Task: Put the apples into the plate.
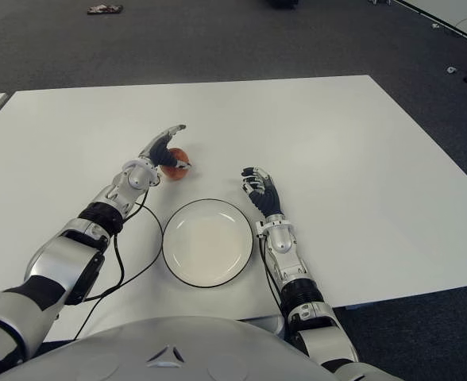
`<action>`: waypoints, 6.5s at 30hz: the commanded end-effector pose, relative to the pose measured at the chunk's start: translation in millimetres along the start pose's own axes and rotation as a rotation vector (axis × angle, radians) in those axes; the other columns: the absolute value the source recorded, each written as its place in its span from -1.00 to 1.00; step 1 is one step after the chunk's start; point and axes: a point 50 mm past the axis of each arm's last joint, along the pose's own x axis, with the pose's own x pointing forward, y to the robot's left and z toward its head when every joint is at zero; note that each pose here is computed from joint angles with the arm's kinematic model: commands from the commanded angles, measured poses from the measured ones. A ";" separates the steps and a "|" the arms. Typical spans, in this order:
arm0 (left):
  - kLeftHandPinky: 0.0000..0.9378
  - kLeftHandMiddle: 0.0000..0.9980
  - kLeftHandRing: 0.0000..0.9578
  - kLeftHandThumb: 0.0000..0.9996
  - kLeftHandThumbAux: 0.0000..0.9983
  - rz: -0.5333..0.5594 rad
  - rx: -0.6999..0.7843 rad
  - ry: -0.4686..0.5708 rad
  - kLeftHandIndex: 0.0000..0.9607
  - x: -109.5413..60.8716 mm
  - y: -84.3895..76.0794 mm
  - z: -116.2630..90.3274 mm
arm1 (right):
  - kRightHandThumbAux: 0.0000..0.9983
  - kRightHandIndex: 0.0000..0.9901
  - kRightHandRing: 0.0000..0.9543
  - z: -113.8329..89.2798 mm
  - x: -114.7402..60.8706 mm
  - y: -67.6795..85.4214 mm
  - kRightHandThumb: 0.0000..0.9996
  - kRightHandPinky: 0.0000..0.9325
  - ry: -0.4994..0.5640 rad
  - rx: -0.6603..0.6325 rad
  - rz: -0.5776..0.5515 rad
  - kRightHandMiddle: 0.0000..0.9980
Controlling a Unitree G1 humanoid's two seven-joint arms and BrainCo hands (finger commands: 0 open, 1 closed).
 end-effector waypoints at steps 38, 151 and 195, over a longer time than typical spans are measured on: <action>-1.00 -1.00 -1.00 -1.00 -0.54 -0.178 0.158 0.193 -1.00 -13.6 -47.9 -29.9 | 0.33 -0.42 -0.31 -30.4 -23.4 4.7 0.36 -0.26 0.159 0.002 0.043 -0.33; 0.88 0.67 0.76 0.43 0.40 -0.024 0.418 0.248 -0.08 -50.8 -84.1 -60.1 | 0.38 -0.40 -0.26 -30.8 -27.0 -2.4 0.41 -0.23 0.156 -0.022 0.037 -0.28; 0.86 0.73 0.79 0.43 0.40 0.156 0.001 0.323 -0.07 -50.2 -78.6 -57.3 | 0.35 -0.38 -0.28 -31.1 -27.0 0.1 0.35 -0.26 0.169 -0.004 0.047 -0.29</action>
